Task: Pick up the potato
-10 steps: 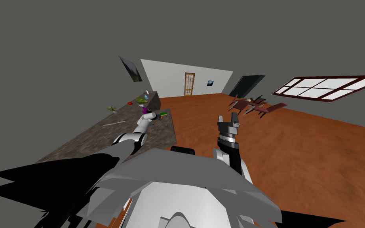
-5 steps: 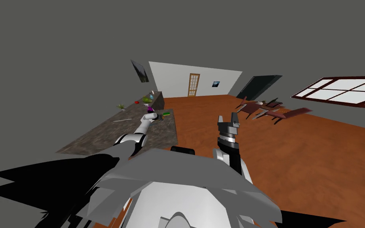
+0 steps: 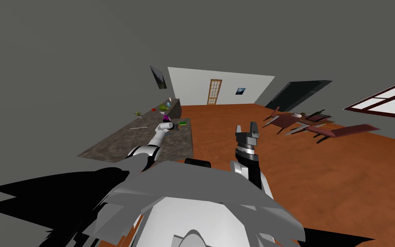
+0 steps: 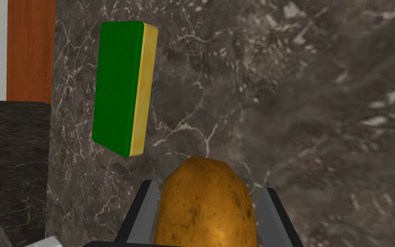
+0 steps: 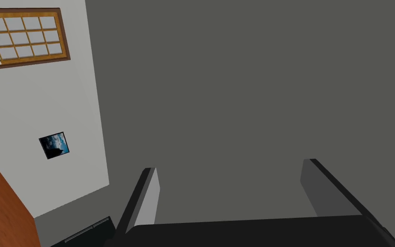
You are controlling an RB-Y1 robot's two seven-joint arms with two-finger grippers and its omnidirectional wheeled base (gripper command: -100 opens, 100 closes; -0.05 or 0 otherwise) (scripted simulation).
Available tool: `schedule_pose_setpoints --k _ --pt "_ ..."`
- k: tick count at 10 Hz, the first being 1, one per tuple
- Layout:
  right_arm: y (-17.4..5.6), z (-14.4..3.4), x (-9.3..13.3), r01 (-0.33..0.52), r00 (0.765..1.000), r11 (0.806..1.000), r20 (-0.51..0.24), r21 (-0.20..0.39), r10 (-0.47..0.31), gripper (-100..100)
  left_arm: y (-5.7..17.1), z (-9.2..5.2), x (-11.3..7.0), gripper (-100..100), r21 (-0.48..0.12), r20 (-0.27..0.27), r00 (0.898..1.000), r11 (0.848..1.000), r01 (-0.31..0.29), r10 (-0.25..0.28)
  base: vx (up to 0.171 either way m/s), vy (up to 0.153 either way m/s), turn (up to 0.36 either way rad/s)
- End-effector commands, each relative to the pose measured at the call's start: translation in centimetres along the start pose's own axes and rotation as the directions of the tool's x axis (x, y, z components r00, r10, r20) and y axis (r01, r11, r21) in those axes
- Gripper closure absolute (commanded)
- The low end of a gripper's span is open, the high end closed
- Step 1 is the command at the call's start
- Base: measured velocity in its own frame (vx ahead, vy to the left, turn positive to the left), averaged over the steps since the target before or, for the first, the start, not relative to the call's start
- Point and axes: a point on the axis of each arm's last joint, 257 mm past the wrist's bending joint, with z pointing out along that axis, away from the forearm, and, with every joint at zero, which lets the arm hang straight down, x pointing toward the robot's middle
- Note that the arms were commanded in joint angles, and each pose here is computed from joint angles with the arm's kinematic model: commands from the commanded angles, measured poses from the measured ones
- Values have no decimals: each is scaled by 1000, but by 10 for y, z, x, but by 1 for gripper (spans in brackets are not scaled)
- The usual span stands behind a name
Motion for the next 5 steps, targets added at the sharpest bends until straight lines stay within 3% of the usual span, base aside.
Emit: schedule_pose_setpoints --k 1,2,3,5 --pt "0 0 0 0 1000 1000 0 0 0 0 3 -3 7 100 -2 -10 1000 1000 -12 12 42 -7 105" --pt "0 0 0 0 1000 1000 0 0 0 0 9 -3 20 100 -12 -25 999 999 -31 30 59 -5 197" --pt "0 0 0 0 1000 1000 0 0 0 0 8 -4 21 100 -8 -27 999 999 -33 33 48 -9 96" --pt "0 0 0 0 1000 1000 0 0 0 0 19 -7 50 100 -22 -61 996 997 -73 72 59 -8 229"
